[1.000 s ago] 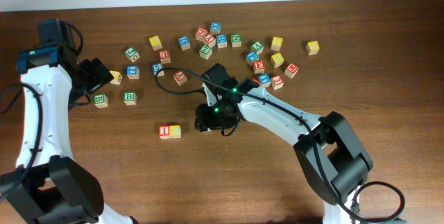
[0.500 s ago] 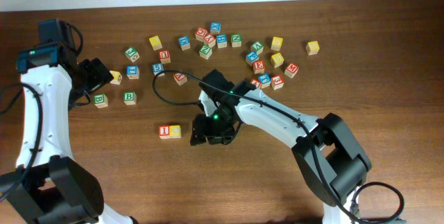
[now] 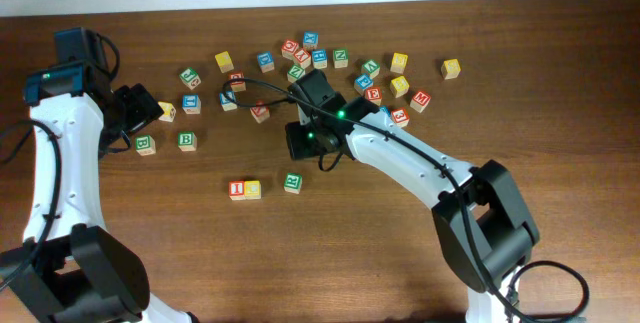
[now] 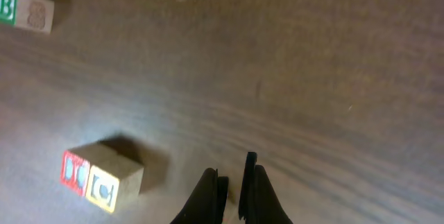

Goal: Spell out ICRA

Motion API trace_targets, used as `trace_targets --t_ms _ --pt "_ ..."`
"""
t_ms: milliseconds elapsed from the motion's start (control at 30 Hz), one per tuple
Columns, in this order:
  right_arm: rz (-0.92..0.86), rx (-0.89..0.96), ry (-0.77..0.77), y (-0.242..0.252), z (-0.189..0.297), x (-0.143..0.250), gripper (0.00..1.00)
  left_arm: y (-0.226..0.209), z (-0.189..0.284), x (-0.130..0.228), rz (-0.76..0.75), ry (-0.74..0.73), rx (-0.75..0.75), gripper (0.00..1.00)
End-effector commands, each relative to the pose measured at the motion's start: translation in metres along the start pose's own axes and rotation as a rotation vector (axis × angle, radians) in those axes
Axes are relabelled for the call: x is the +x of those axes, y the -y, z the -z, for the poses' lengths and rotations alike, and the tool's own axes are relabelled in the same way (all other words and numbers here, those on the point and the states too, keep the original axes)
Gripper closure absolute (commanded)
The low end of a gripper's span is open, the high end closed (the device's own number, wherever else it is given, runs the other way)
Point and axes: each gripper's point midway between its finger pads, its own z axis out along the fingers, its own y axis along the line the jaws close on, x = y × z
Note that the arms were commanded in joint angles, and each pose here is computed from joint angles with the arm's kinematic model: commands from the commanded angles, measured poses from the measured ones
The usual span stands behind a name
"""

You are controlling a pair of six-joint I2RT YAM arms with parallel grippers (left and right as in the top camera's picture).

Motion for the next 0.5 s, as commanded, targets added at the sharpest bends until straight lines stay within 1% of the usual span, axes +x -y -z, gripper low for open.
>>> trace_targets --t_ms 0,133,333,467 --pt "-0.002 -0.016 -0.071 0.003 -0.021 0.015 0.96 0.001 0.004 -0.004 0.016 0.011 0.007 0.01" --pt "0.000 -0.011 -0.111 0.003 -0.028 0.027 0.96 0.001 0.004 -0.004 0.016 0.011 0.007 0.01" --pt "-0.008 0.022 -0.189 0.007 -0.026 0.048 0.96 0.001 0.004 -0.004 0.016 0.011 0.007 0.01" --pt "-0.011 0.028 -0.202 0.008 -0.025 0.051 0.96 0.001 0.004 -0.004 0.016 0.011 0.007 0.01"
